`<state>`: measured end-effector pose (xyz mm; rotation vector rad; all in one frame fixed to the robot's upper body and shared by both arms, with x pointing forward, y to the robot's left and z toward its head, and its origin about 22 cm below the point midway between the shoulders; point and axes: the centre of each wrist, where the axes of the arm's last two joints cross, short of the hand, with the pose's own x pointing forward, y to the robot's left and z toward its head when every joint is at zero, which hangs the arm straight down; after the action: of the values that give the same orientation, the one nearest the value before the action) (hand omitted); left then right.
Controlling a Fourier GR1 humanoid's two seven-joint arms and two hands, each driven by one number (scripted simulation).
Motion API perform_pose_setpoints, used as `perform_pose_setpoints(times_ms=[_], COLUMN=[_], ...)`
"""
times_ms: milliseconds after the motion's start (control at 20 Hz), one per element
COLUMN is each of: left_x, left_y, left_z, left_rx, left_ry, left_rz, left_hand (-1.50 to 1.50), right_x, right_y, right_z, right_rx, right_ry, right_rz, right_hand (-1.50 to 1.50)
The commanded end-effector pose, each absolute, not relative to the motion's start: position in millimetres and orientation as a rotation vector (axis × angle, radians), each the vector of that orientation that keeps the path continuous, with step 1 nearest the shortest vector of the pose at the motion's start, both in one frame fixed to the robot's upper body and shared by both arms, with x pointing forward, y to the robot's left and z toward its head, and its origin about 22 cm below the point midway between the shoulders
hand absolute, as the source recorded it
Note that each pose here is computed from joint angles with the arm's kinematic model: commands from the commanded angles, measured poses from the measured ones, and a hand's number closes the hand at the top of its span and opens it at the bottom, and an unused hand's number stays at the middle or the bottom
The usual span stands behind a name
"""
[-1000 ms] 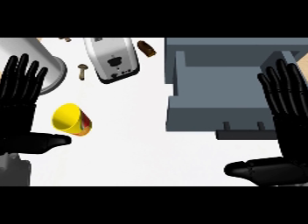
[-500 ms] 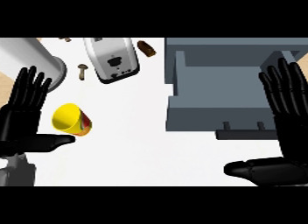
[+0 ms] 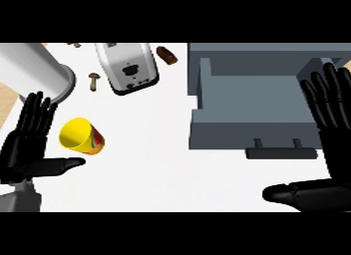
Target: Pick up the cup, place it into the drawer and close the drawer
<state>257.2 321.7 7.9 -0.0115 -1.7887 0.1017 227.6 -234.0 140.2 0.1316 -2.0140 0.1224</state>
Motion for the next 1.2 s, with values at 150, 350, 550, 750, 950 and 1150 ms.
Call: perform_pose_setpoints(times_ms=[150, 350, 550, 750, 950, 1150], left_x=[257, 259, 258, 257, 262, 264], left_y=[340, 346, 362, 366, 363, 357], left_z=[-35, -44, -54, -54, -88, -89], left_rx=[-0.001, 0.006, 0.001, 0.006, 0.010, 0.028], left_ry=[-1.751, -1.728, -1.707, -1.708, -1.724, -1.709], left_rz=[0.099, 0.102, 0.087, 0.123, 0.134, 0.144], left_hand=[-1.50, -1.50, -1.50, -1.50, -1.50, -1.50], right_x=[216, 230, 222, 223, 219, 207], right_y=[-228, -221, -242, -231, -235, -244], right_z=[148, 144, 134, 137, 149, 147], right_rx=[0.144, 0.149, 0.136, 0.141, 0.145, 0.155], right_ry=[-2.011, -2.002, -2.008, -2.006, -2.000, -1.992], right_rz=[0.124, 0.127, 0.136, 0.130, 0.153, 0.143], right_hand=[-1.50, -1.50, -1.50, -1.50, -1.50, -1.50])
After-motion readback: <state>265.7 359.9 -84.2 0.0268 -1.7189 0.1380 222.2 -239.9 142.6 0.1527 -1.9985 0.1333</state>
